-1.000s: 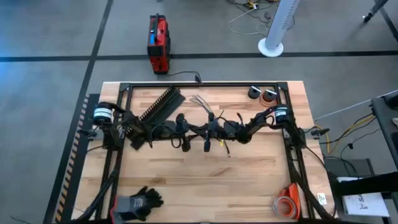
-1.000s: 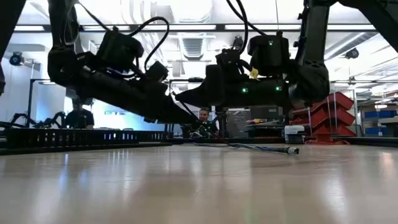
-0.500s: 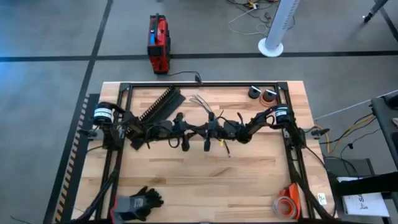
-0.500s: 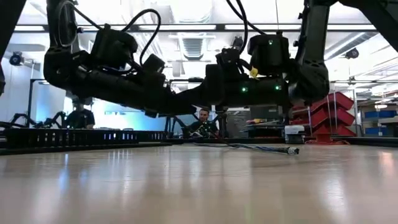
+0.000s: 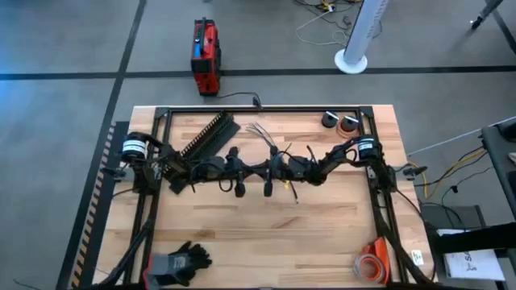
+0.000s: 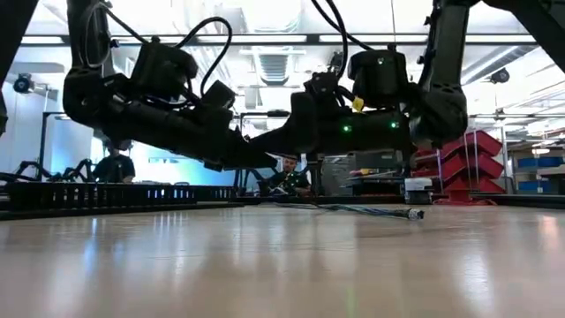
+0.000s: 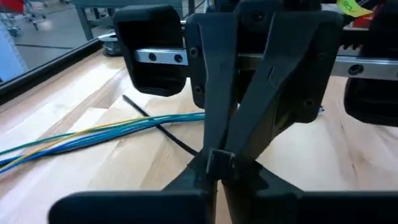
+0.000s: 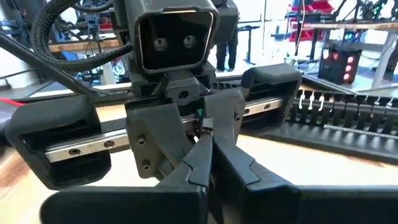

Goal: Ziptie cables
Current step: Wrap the cable wires together using a black zip tie

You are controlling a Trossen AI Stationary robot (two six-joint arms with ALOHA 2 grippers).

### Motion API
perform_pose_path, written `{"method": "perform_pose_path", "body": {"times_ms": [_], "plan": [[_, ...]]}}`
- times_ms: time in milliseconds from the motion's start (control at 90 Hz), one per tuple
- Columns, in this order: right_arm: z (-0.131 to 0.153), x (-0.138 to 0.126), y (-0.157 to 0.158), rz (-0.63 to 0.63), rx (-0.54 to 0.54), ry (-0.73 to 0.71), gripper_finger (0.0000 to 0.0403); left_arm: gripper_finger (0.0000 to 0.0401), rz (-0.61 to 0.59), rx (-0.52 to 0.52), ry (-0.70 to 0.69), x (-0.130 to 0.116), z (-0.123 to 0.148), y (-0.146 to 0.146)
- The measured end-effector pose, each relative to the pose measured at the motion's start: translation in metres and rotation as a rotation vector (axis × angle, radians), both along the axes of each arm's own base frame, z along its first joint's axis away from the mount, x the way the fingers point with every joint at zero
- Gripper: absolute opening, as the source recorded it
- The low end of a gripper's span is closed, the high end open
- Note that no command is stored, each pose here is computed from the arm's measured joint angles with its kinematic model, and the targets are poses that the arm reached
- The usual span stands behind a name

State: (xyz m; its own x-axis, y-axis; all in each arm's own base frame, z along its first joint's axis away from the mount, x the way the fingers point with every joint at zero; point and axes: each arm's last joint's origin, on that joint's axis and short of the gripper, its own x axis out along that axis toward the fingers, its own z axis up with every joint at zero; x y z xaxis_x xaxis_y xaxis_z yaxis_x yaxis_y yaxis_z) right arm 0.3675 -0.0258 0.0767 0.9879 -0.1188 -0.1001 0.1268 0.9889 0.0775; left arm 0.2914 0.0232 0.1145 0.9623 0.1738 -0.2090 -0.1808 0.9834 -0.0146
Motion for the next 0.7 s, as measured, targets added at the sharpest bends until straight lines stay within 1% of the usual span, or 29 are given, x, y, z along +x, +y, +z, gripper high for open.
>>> {"method": "perform_pose_path", "body": {"times_ms": [156,278,378,467,567,700], "plan": [[0.010,0.000,0.000,-0.002,0.035,0.045,0.0045,0.0000,-0.023,-0.002,0.004,0.000,0.000,-0.001],[0.027,-0.003,0.001,-0.006,0.059,0.141,0.0076,0.0000,-0.029,0.004,0.007,0.001,0.002,-0.001],[0.041,-0.009,0.002,-0.006,0.056,0.227,0.0091,0.0000,-0.047,0.007,-0.001,0.003,0.004,-0.001],[0.055,-0.014,0.002,-0.003,0.042,0.265,0.0096,0.0000,-0.079,0.016,-0.001,0.006,0.006,-0.002],[0.069,-0.018,0.003,0.006,0.012,0.266,0.0091,0.0000,-0.107,0.028,0.042,0.013,0.006,-0.003],[0.071,-0.021,0.003,0.015,-0.011,0.312,0.0076,0.0000,-0.119,0.044,0.121,0.023,0.007,-0.003]]}}
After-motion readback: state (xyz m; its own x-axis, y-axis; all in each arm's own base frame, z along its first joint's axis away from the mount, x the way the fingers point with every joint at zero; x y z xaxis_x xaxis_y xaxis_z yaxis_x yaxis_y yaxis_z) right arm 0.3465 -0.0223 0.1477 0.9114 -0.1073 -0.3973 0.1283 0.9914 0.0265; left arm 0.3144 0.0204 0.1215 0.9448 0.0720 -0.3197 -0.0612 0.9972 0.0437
